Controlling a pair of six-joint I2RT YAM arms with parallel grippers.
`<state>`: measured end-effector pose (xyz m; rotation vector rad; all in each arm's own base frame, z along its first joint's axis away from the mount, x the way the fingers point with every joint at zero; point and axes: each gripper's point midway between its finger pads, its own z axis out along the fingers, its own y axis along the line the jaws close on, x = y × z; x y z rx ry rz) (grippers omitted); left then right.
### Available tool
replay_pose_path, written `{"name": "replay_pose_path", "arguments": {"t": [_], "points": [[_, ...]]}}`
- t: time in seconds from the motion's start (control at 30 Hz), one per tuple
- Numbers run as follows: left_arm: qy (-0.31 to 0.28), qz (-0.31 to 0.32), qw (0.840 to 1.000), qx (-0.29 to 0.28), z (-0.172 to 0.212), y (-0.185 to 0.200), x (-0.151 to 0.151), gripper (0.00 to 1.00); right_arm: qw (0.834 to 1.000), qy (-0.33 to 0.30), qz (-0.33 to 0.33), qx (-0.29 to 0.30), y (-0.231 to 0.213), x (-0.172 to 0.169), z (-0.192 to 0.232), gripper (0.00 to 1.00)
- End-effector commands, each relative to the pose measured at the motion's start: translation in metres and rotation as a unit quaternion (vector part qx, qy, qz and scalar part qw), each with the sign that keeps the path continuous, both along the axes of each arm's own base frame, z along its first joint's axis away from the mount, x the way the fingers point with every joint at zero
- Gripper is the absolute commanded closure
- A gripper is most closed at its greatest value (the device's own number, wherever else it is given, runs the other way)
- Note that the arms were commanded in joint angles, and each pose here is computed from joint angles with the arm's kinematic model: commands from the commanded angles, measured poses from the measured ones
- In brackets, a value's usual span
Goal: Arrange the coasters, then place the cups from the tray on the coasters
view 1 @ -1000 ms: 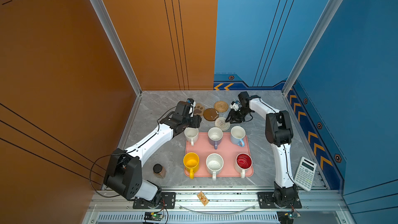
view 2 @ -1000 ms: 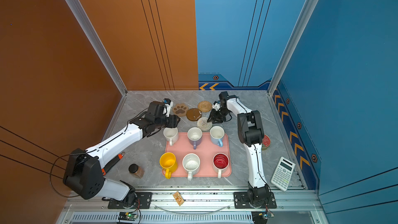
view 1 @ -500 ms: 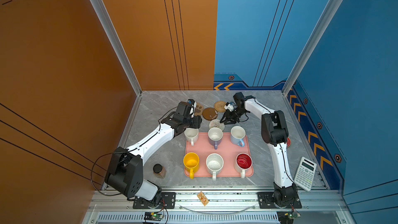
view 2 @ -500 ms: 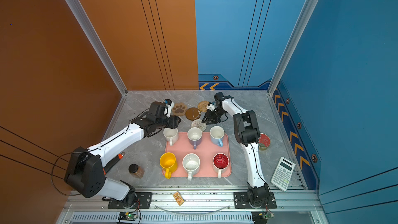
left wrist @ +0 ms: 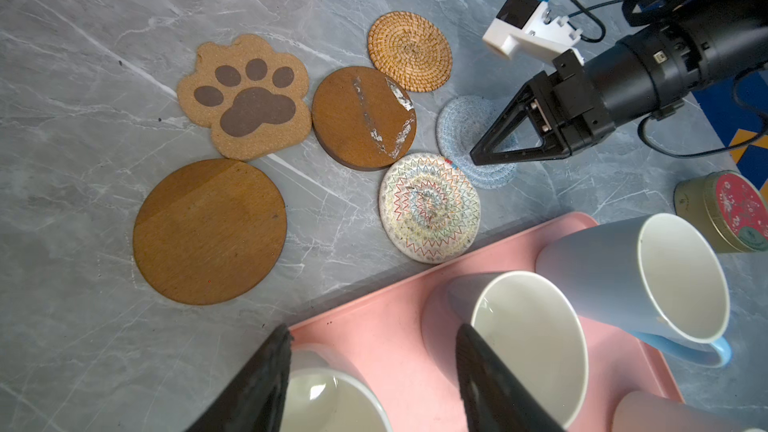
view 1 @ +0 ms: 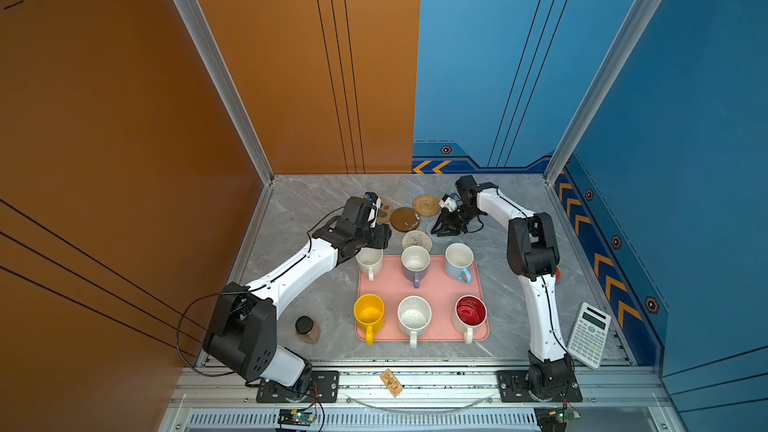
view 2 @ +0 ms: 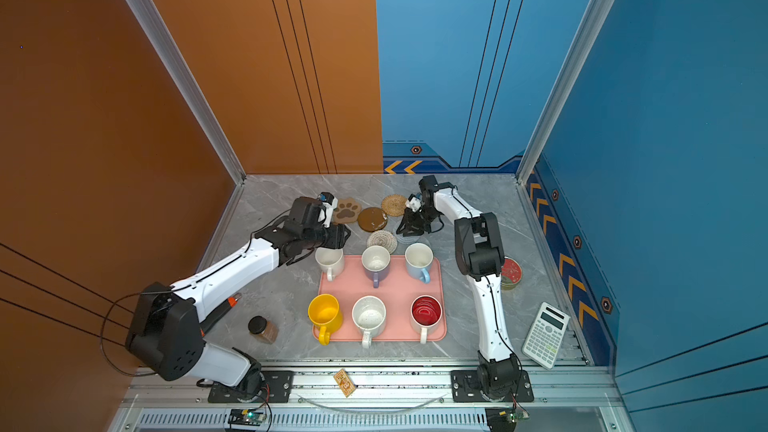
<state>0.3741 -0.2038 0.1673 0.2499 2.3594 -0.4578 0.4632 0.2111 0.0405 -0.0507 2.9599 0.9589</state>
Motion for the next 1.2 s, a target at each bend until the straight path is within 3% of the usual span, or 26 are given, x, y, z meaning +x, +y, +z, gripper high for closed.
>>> {"name": "replay_pose_path", "arguments": {"t": [0.0,0.2,0.7,1.17], "points": [[0.005,-0.002,1.000,-0.001,0.002,-0.007,0.001,0.35,0.998,-0.054,-0.014,-0.042,-0.015,0.015,0.031,0.81],[0.007,-0.006,1.000,0.001,0.001,-0.010,0.000,0.35,0.996,-0.045,-0.002,-0.082,-0.014,0.017,0.009,0.92],[0.010,-0.009,1.000,0.009,0.000,-0.013,-0.003,0.36,0.970,-0.012,0.053,-0.239,-0.050,0.001,-0.034,0.93],[0.010,-0.009,1.000,0.021,0.001,-0.013,-0.005,0.36,0.961,0.014,0.011,-0.275,-0.108,0.005,-0.037,0.95]]}}
